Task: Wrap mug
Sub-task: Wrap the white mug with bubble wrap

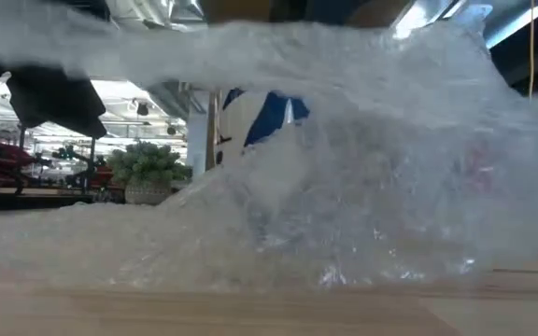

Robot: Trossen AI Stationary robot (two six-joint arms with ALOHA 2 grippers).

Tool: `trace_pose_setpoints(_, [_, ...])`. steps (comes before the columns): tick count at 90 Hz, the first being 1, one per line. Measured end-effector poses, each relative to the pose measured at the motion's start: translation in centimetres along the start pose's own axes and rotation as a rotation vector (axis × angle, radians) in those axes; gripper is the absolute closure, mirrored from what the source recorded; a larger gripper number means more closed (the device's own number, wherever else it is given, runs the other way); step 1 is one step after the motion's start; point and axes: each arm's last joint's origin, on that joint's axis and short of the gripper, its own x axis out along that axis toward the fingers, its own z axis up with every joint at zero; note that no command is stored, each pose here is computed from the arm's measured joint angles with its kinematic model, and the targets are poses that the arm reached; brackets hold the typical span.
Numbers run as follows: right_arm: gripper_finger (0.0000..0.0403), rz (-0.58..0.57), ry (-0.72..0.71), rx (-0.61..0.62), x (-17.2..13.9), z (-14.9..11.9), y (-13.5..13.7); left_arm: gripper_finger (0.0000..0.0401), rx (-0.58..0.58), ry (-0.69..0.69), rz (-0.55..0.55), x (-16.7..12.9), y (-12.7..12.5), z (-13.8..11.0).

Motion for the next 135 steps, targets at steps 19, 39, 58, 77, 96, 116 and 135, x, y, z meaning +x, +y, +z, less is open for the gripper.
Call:
trace_pose_setpoints(19, [0.0240,-0.038,0.049,0.012,-1.1,-0.6,0.0,0.0261,-0.001,0.002,-0.002,0.0,0.0,0.0])
trace_pose_setpoints(39, [0.0240,-0.039,0.087,0.086,-3.9,-1.0,1.5,0.0261,-0.001,0.023,-0.016,0.0,0.0,-0.1])
trace_pose_setpoints(58, [0.0240,-0.180,0.101,0.044,-2.9,-1.5,3.8,0.0261,-0.013,0.013,-0.040,0.0,-0.3,0.1])
trace_pose_setpoints(77, [0.0240,-0.293,0.014,0.040,-2.9,-1.0,4.1,0.0261,0.018,-0.040,-0.151,-0.2,-1.4,0.8])
trace_pose_setpoints(96, [0.0240,-0.303,0.031,0.086,-2.9,-1.2,4.0,0.0261,-0.089,-0.071,-0.228,0.0,-1.8,1.8])
trace_pose_setpoints(116, [0.0240,-0.296,0.030,0.078,-2.8,-1.4,5.0,0.0261,-0.170,-0.020,-0.217,1.3,-1.4,2.0])
trace_pose_setpoints(135, [0.0240,-0.352,0.008,0.037,-2.7,-1.7,6.5,0.0261,-0.211,-0.070,-0.289,2.9,-2.0,2.6])
